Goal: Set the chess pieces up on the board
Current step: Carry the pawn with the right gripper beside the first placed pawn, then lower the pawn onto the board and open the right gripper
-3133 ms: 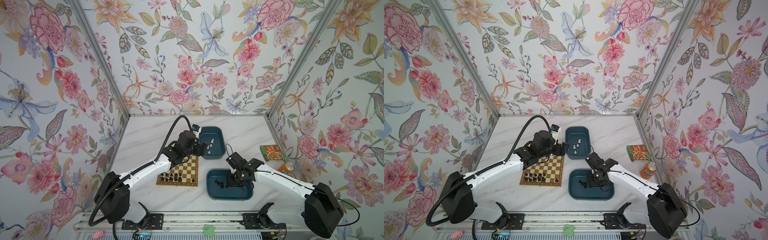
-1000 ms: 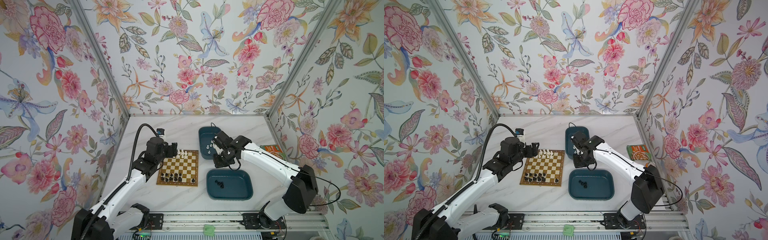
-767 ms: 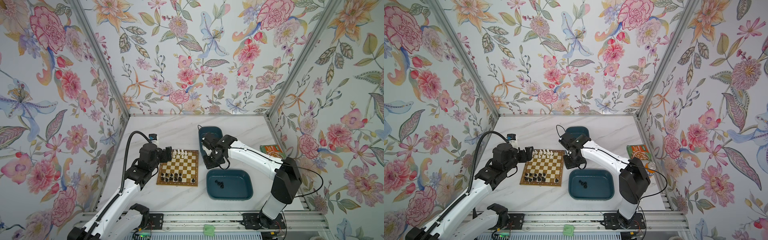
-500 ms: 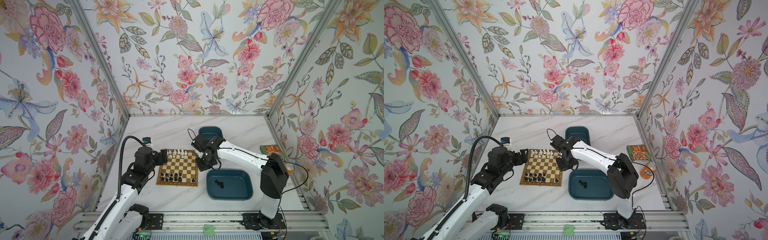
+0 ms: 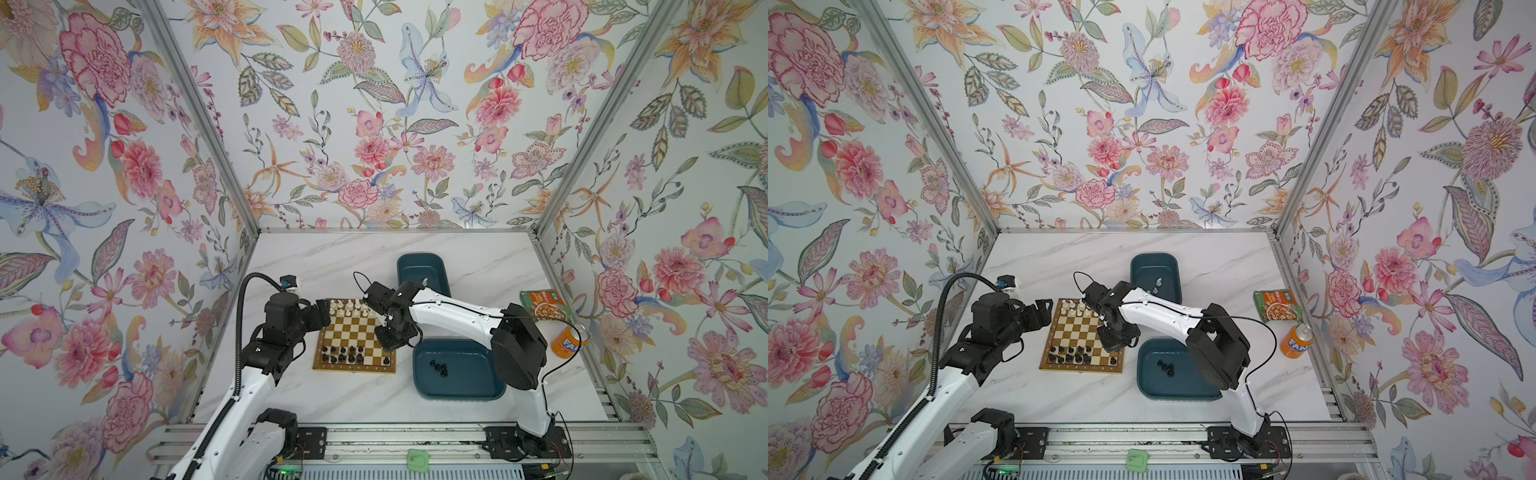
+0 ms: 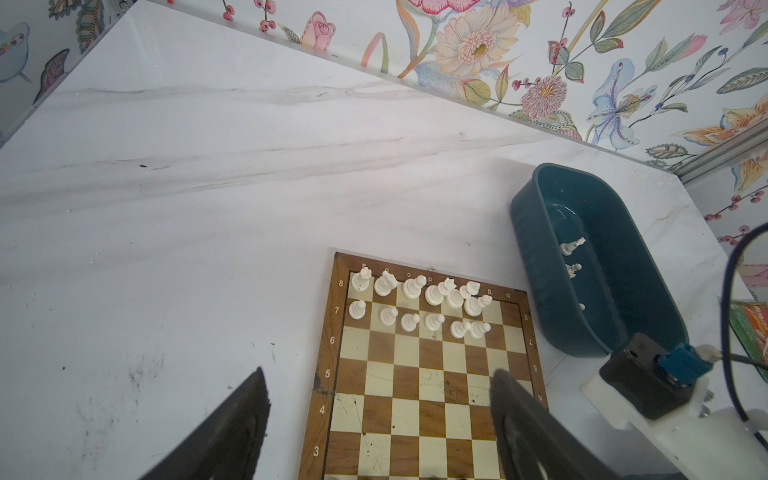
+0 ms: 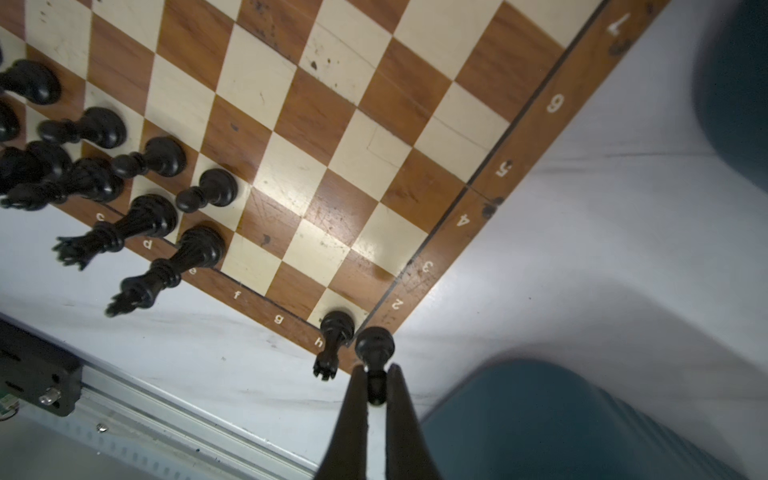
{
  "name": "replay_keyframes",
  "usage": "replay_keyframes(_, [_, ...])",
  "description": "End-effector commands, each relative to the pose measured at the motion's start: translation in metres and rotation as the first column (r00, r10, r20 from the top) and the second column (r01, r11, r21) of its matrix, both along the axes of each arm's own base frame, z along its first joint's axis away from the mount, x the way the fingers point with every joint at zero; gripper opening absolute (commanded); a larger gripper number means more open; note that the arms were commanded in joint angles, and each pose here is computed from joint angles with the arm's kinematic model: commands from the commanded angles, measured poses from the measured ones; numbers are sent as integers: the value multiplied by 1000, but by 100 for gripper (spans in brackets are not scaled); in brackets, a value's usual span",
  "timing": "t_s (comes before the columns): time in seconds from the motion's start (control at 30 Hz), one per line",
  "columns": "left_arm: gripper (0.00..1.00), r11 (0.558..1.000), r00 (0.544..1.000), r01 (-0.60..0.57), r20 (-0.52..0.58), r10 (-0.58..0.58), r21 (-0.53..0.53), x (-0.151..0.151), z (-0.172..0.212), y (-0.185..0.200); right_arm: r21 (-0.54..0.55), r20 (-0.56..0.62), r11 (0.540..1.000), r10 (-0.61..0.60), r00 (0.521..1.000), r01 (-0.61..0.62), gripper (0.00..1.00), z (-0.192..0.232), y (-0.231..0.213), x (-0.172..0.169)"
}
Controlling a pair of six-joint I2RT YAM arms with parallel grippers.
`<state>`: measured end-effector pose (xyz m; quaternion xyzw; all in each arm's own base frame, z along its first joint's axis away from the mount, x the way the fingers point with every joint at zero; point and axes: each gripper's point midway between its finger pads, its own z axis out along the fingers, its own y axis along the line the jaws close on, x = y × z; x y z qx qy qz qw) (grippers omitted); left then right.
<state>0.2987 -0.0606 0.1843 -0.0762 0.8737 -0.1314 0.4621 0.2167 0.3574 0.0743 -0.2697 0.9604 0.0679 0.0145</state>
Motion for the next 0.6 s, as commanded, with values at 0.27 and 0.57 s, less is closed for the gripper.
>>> replay_keyframes(0.27, [85, 1000, 999, 21, -37, -21, 6, -6, -10, 1, -39, -13, 999, 13, 1000, -14, 8, -12, 5, -3])
replay_keyframes(0.57, [85, 1000, 1000, 4, -23, -4, -6, -7, -6, 3, -48, -10, 998, 33, 999, -33, 8, -17, 6, 0])
